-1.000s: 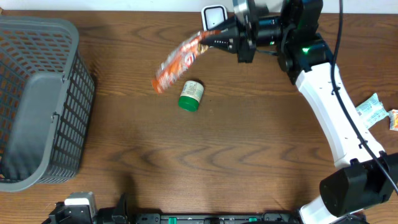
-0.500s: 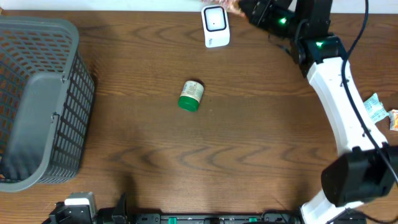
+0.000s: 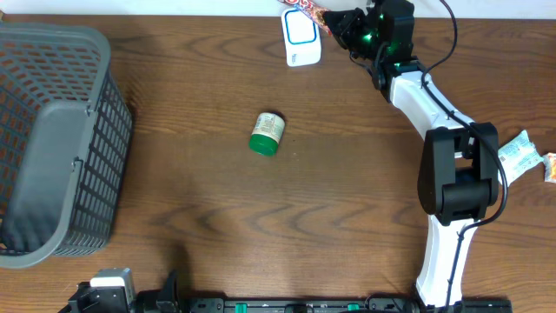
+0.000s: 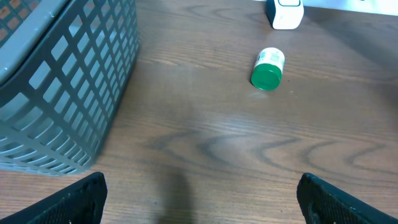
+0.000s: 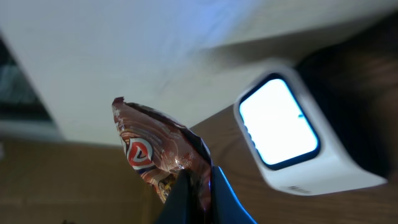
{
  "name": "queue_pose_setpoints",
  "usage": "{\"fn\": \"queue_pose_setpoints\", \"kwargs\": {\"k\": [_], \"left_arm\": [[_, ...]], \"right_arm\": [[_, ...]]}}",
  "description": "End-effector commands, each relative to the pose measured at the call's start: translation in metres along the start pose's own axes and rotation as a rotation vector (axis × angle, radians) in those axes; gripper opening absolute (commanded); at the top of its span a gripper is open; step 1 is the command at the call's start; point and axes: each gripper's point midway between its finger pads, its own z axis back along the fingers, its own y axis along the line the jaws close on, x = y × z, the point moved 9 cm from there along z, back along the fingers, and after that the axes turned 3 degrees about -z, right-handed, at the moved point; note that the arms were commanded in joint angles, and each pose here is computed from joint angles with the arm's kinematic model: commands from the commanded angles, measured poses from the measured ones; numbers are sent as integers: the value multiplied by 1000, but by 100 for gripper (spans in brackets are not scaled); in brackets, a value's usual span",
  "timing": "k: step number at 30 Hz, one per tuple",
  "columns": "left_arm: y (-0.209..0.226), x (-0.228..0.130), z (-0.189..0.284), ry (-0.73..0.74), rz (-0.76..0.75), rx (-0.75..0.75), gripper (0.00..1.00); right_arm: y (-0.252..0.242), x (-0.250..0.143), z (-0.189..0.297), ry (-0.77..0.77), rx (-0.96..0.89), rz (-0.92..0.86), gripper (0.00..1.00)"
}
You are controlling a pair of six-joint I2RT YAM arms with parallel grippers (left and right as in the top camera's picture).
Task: Scan the item barcode
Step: 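Hold the orange bar against the scanner window, then carry the orange bar to the right table edge and release it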
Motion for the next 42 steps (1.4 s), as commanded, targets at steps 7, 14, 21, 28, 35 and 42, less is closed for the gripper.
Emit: {"fn": "queue_pose_setpoints", "kwargs": {"k": [7,14,21,28,35,42], "left_arm": [[-1,0,1,-8,-15,-6,98],[-1,0,1,-8,-15,-6,98],[-1,0,1,-8,-15,-6,98],[-1,0,1,-8,-15,-6,97],[-1,0,1,-8,-15,-6,98],[-1,0,1,-8,-15,-6,98]], "right_arm": [[-37,2,3,-121,-279,-36,2],[-52,-3,-5,-114,-297,-25,1],[-68,-20,-17,-36,-288,-110,1],[-66,-32,-23,16,-269,-133,2],[-45,-7,10,22,-290,-90,1],[-35,41,148,-361,-928,-113,2]]}}
